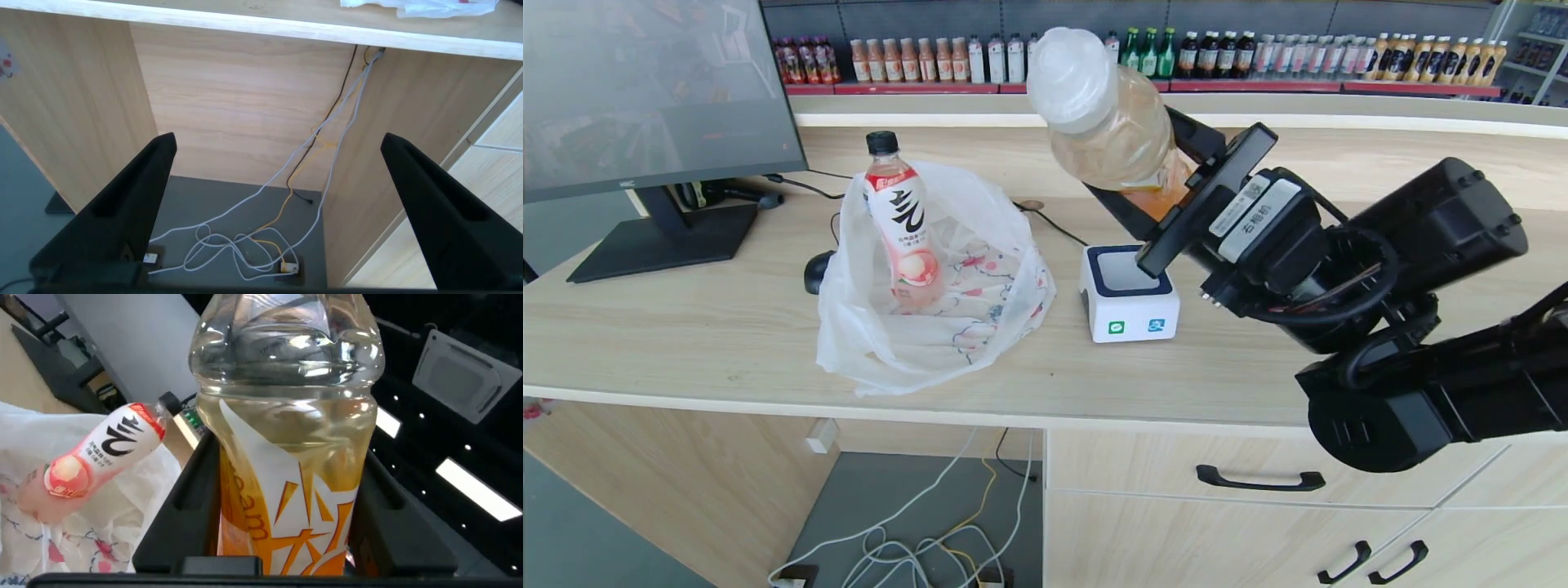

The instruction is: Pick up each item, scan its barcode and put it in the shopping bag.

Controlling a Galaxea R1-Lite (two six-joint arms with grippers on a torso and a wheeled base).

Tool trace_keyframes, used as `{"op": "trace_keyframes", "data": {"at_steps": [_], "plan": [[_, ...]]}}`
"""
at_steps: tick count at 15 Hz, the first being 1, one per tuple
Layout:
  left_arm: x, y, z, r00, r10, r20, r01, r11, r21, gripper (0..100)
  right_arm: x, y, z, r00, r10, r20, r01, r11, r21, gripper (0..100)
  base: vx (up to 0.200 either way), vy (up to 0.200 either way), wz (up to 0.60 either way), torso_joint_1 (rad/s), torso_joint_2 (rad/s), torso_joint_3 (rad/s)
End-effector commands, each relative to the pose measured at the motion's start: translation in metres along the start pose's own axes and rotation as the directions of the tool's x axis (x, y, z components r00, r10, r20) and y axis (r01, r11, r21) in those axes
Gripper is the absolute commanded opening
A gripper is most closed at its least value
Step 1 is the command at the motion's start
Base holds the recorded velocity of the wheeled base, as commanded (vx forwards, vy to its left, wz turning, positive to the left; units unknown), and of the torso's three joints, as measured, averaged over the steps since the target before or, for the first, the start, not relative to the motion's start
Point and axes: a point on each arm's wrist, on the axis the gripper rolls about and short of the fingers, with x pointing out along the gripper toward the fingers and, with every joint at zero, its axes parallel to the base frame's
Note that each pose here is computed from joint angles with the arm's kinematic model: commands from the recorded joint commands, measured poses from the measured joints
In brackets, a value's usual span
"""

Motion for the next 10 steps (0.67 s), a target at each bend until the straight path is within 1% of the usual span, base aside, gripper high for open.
{"op": "trace_keyframes", "data": {"at_steps": [1,2,5,7,9,10], "plan": [[0.0,0.0,0.0,1.0,0.0,0.001,0.0,1.0,0.0,100,-0.002,-0.021,0.021,0.998,-0.069,-0.002,0.069,0.997,0.03,0,0.0,0.0,0.0,0.0,0.0,0.0],[0.0,0.0,0.0,1.0,0.0,0.001,0.0,1.0,0.0,100,0.0,-0.027,0.027,0.994,-0.105,-0.01,0.106,0.992,0.073,0,0.0,0.0,0.0,0.0,0.0,0.0],[0.0,0.0,0.0,1.0,0.0,0.001,0.0,1.0,0.0,100,-0.001,-0.037,0.033,0.982,-0.18,-0.059,0.188,0.968,0.169,0,0.0,0.0,0.0,0.0,0.0,0.0],[0.0,0.0,0.0,1.0,0.0,0.001,0.0,1.0,0.0,100,-0.004,-0.039,0.035,0.963,-0.234,-0.133,0.264,0.922,0.284,0,0.0,0.0,0.0,0.0,0.0,0.0],[0.0,0.0,0.0,1.0,0.0,0.001,0.0,1.0,0.0,100,-0.012,-0.031,0.029,0.923,-0.279,-0.265,0.369,0.835,0.408,0,0.0,0.0,0.0,0.0,0.0,0.0],[0.0,0.0,0.0,1.0,0.0,0.001,0.0,1.0,0.0,100,-0.014,-0.03,0.027,0.892,-0.312,-0.326,0.436,0.78,0.449,0,0.0,0.0,0.0,0.0,0.0,0.0]]}}
